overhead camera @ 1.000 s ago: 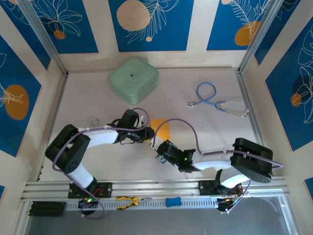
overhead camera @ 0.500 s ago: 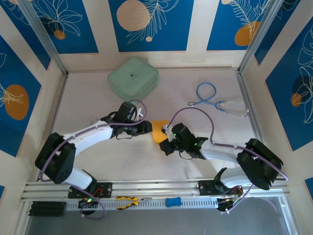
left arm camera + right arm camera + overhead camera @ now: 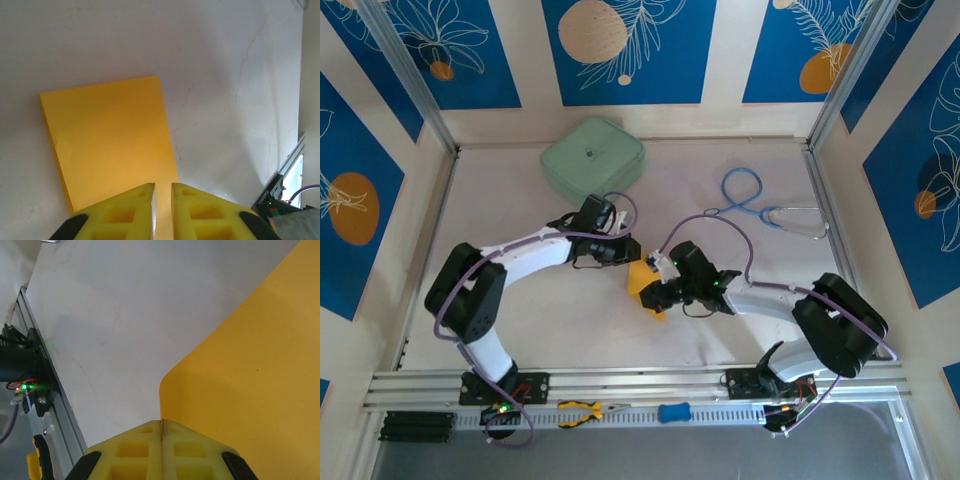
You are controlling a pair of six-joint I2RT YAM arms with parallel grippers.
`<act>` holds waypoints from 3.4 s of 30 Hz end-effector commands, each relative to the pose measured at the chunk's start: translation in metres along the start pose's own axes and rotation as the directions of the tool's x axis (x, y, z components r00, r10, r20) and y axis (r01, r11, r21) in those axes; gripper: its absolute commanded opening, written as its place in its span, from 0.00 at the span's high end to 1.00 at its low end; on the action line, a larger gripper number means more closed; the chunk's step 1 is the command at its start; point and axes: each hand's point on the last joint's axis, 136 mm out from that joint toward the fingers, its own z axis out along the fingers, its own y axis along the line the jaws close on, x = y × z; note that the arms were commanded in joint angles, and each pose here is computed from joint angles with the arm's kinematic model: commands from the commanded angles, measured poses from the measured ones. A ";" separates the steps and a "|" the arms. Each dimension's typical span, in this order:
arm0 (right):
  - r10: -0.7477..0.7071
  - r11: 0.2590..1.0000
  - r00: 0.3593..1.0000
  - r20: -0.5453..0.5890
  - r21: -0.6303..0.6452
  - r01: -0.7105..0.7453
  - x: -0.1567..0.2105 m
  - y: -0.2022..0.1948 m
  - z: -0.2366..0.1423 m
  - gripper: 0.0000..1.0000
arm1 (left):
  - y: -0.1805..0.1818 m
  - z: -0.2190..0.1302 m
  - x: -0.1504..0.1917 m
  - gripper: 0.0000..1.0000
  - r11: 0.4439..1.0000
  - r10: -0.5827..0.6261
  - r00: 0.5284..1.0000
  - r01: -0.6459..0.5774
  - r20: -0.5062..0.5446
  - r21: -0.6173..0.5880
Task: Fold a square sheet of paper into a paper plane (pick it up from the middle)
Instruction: Third fold the triangle at the center of the table.
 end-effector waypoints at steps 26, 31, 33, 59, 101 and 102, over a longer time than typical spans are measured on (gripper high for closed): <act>0.080 0.997 0.997 -0.015 -0.011 -0.081 0.011 -0.027 0.004 0.98 | 0.066 0.061 0.023 0.93 0.988 0.005 0.984 -0.033 -0.177 -0.154; 0.085 0.996 0.996 -0.002 0.033 -0.085 0.008 -0.038 0.002 0.98 | 0.064 0.061 0.023 0.94 0.988 0.005 0.984 -0.032 -0.179 -0.148; 0.084 0.995 0.996 -0.003 0.054 -0.084 0.008 -0.042 0.002 0.98 | 0.064 0.061 0.023 0.94 0.989 0.002 0.984 -0.029 -0.180 -0.146; 0.073 0.980 0.997 0.018 0.186 -0.075 -0.002 -0.066 -0.002 0.98 | 0.058 0.057 0.022 0.94 0.990 0.004 0.985 -0.027 -0.171 -0.135; 0.099 0.971 0.995 -0.020 0.221 -0.093 0.007 -0.072 0.002 0.97 | 0.053 0.055 0.021 0.94 0.993 0.003 0.987 -0.023 -0.163 -0.120; 0.100 0.970 0.995 -0.021 0.224 -0.093 0.008 -0.073 0.002 0.97 | 0.054 0.055 0.021 0.94 0.992 0.003 0.987 -0.023 -0.161 -0.122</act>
